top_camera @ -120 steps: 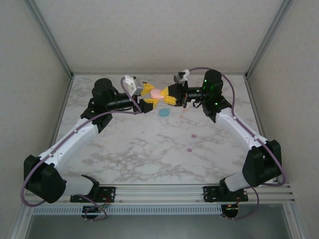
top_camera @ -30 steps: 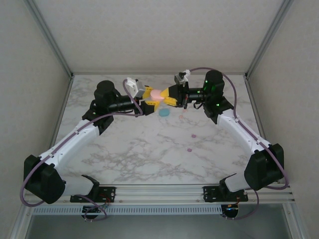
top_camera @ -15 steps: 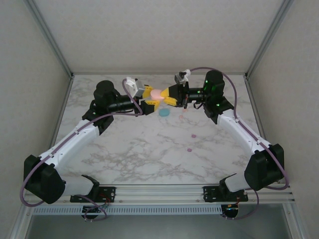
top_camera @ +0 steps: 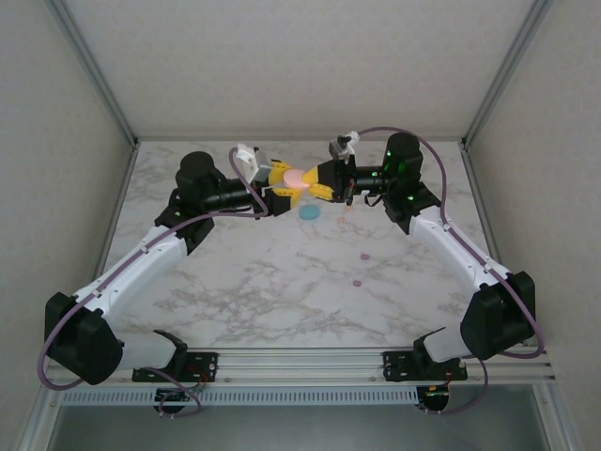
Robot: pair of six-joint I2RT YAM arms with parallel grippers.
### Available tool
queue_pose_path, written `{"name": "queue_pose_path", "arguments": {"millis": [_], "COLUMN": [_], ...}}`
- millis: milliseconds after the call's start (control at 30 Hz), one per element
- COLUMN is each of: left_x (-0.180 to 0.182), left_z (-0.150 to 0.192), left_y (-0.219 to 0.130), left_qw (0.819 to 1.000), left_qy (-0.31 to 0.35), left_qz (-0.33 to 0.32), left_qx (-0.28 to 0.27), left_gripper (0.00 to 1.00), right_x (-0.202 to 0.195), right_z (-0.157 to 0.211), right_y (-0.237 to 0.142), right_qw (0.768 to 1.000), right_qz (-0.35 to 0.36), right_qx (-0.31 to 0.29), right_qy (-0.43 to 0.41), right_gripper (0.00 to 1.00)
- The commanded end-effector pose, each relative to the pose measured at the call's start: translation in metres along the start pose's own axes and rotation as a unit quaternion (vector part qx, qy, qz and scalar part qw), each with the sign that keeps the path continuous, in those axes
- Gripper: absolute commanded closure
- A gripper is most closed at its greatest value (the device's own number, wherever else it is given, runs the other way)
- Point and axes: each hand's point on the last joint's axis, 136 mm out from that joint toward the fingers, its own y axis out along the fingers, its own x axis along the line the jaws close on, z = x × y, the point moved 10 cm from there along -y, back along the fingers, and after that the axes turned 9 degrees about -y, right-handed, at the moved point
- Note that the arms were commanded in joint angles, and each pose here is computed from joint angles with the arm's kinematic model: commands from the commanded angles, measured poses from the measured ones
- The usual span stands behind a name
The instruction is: Insert the wireless bluetooth earbuds into the charging case
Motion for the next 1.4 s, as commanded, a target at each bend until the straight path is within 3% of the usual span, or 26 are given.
{"name": "queue_pose_path", "arguments": {"millis": [0,433,700,1367], "left_x": [-0.003,-0.005,-0.005,-0.005], "left_z": [-0.011,-0.010,-0.012,-0.009], "left_y": [0.001,0.001,0.001,0.003], "left_qw": [1.000,1.000,1.000,1.000], "left_qy": [0.013,0.017,0.015,0.009], "left_qz": [0.011,0.009,0.012,0.014], "left_qx": [-0.012,-0.002,-0.013,-0.003], "left_gripper": [0.46,0.51,0.44,0.54], "right_x": [0.017,0.020,0.015,0.015], "right_z": [0.002,0.001,0.003,0.001], "right_y": [0.001,0.001,0.001,0.002], "right_qw": [0.999,0.999,1.000,0.999], "right_qz": [-0.016,-0.017,-0.012,-0.015], "right_qx": [0.008,0.007,0.008,0.008], "right_qy": [-0.031,-0.027,-0.025,-0.030], "right_gripper": [0.82,0.82,0.82,0.82]}}
